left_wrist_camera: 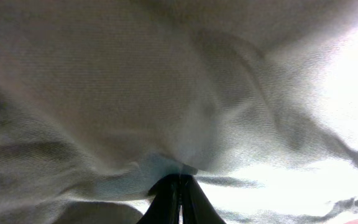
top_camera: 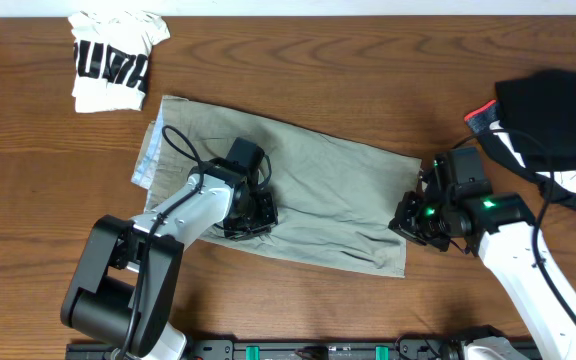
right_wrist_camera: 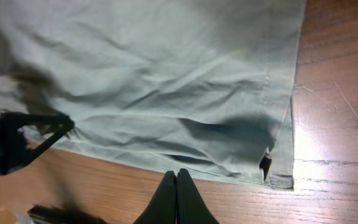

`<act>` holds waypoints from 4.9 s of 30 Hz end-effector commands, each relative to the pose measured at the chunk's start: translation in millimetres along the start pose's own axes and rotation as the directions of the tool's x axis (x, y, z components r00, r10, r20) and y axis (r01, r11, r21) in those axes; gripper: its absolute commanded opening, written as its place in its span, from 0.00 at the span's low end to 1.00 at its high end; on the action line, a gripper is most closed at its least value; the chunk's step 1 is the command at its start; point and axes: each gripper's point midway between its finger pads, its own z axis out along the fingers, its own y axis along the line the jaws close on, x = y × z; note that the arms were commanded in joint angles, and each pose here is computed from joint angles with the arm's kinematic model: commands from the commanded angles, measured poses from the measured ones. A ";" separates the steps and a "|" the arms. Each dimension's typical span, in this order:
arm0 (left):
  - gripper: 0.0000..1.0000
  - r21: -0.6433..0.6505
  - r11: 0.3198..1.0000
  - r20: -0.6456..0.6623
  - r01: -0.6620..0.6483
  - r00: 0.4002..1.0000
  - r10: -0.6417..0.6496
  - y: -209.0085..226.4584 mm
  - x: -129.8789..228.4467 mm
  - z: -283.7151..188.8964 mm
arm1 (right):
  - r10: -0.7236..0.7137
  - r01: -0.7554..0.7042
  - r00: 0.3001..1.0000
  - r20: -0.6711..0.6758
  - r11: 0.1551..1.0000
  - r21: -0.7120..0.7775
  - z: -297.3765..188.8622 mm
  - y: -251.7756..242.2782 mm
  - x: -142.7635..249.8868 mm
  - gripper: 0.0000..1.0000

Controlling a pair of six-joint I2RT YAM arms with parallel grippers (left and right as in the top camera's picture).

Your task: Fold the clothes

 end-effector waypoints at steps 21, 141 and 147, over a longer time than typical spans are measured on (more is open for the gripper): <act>0.06 -0.062 0.998 -0.009 0.018 1.000 -0.019 16.8 2.4 8.2 | -0.033 0.039 0.987 -0.160 0.999 0.030 67.0 -7.1 19.1 0.01; 0.98 0.009 0.999 0.257 -0.050 0.965 0.046 32.6 -10.6 -103.2 | 0.216 -0.278 0.955 0.202 0.889 0.364 -61.0 -121.6 -117.1 0.01; 0.98 0.009 0.999 0.258 -0.050 0.965 0.046 32.5 -10.7 -103.2 | 0.158 -0.218 0.971 0.182 0.899 0.381 -79.2 -112.9 -120.4 0.01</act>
